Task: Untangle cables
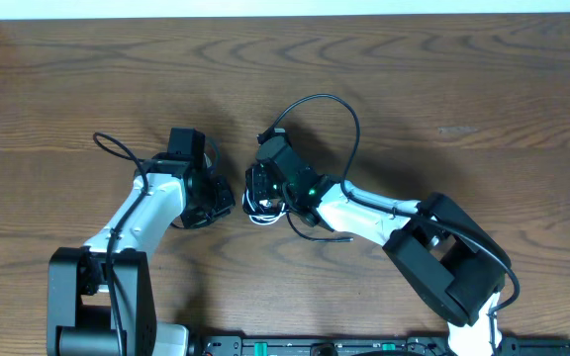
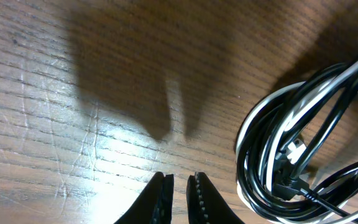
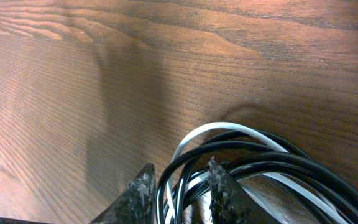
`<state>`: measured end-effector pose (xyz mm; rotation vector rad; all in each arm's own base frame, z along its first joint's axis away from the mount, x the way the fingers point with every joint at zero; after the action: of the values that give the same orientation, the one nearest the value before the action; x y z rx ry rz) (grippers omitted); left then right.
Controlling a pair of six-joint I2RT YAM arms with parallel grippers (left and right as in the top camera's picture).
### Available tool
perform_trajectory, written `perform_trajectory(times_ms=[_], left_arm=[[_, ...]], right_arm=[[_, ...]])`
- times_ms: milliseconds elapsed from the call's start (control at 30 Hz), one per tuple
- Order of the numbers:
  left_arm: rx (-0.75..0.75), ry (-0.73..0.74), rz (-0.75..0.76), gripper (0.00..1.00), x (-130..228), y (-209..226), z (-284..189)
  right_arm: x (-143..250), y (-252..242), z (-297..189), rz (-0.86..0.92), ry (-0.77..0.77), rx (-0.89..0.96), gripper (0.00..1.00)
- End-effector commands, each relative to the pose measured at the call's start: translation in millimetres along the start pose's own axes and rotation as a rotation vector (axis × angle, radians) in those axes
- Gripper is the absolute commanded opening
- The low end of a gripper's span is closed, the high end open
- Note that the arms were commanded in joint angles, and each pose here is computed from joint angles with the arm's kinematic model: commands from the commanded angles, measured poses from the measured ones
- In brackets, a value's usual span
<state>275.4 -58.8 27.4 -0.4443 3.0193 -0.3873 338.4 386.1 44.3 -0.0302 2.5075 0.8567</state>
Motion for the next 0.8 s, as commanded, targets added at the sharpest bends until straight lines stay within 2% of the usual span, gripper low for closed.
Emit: perform_trajectory(times_ms=[0,200,767], left_arm=[[-0.010,0.005,-0.014,0.16,0.6,3.3,1.3],[-0.010,0.005,-0.014,0.16,0.6,3.3,1.3],[-0.010,0.005,-0.014,0.16,0.6,3.3,1.3]], right_arm=[[-6.5,11.0,-7.3,0.003,-0.046,0.000,0.26],[-3.0,15.0,-6.2,-0.016,-0.081,0.024,0.29],[5.9,7.4,7.1,0.019,-0.090,0.048,0.27]])
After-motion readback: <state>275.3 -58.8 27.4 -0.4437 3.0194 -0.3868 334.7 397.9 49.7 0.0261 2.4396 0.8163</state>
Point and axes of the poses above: each gripper's point midway between its finger pads, its own z axis out along the fingers, its own y axis along the line the jaws close on, x = y × z, the point moved 1 cm from there along -z, back along the fingers, and after that the axes turned 6 degrees about z, right-handed, at the moved point
